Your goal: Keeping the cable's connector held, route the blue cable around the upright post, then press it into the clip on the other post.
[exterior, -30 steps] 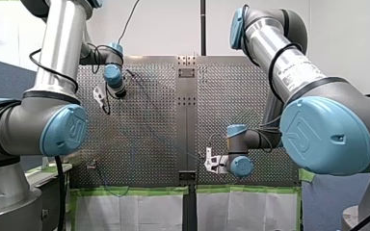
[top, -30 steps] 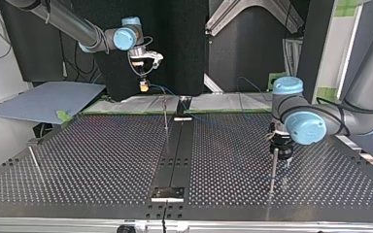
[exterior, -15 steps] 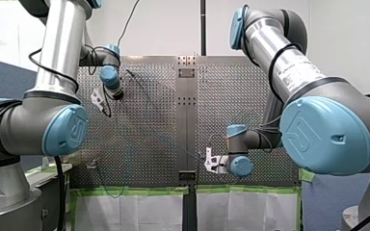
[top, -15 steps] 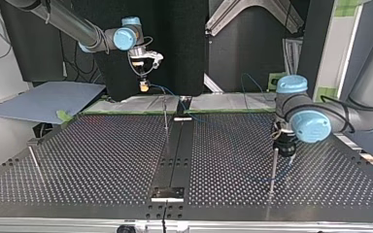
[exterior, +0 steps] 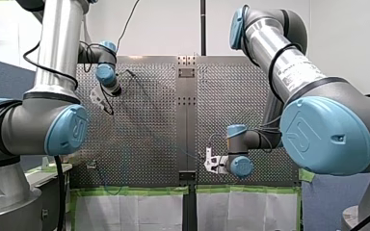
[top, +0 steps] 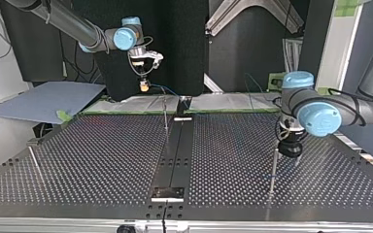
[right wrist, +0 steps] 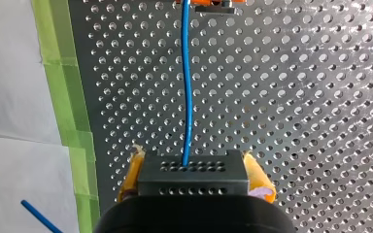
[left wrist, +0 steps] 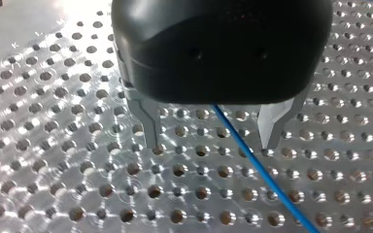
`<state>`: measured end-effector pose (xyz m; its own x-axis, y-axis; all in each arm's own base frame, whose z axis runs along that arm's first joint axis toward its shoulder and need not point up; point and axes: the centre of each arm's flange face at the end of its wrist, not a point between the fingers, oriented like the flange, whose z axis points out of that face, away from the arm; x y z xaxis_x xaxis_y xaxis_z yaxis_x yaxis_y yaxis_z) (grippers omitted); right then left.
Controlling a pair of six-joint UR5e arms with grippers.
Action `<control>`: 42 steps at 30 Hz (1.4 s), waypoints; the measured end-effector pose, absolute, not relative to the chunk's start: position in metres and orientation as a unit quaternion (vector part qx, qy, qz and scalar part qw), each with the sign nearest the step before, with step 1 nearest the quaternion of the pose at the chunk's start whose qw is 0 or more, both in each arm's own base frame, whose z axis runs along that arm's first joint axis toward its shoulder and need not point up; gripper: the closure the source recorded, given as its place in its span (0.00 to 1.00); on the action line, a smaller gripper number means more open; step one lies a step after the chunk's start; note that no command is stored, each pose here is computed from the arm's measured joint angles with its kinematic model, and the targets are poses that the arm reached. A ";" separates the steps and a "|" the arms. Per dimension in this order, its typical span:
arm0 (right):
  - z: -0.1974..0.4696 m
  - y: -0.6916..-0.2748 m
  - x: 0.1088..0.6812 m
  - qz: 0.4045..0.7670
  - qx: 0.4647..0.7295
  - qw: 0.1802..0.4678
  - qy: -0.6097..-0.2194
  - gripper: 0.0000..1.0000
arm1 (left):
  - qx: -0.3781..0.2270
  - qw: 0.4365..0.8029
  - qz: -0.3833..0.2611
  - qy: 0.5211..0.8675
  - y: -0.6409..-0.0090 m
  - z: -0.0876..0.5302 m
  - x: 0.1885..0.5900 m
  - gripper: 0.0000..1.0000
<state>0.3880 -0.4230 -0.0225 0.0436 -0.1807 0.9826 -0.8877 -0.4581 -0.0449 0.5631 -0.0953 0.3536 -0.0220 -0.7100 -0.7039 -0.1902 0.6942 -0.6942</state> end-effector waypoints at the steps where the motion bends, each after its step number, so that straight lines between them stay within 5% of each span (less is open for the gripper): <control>1: -0.022 -0.423 0.388 0.555 0.649 0.318 -0.412 1.00 | -0.331 0.616 -0.215 0.682 -0.095 0.351 0.563 0.01; 20: -0.023 -0.420 0.391 0.558 0.651 0.312 -0.408 1.00 | -0.366 0.618 -0.287 0.634 -0.097 0.341 0.569 0.01; 42: -0.022 -0.420 0.392 0.561 0.650 0.311 -0.407 1.00 | -0.376 0.598 -0.288 0.647 -0.102 0.283 0.557 0.01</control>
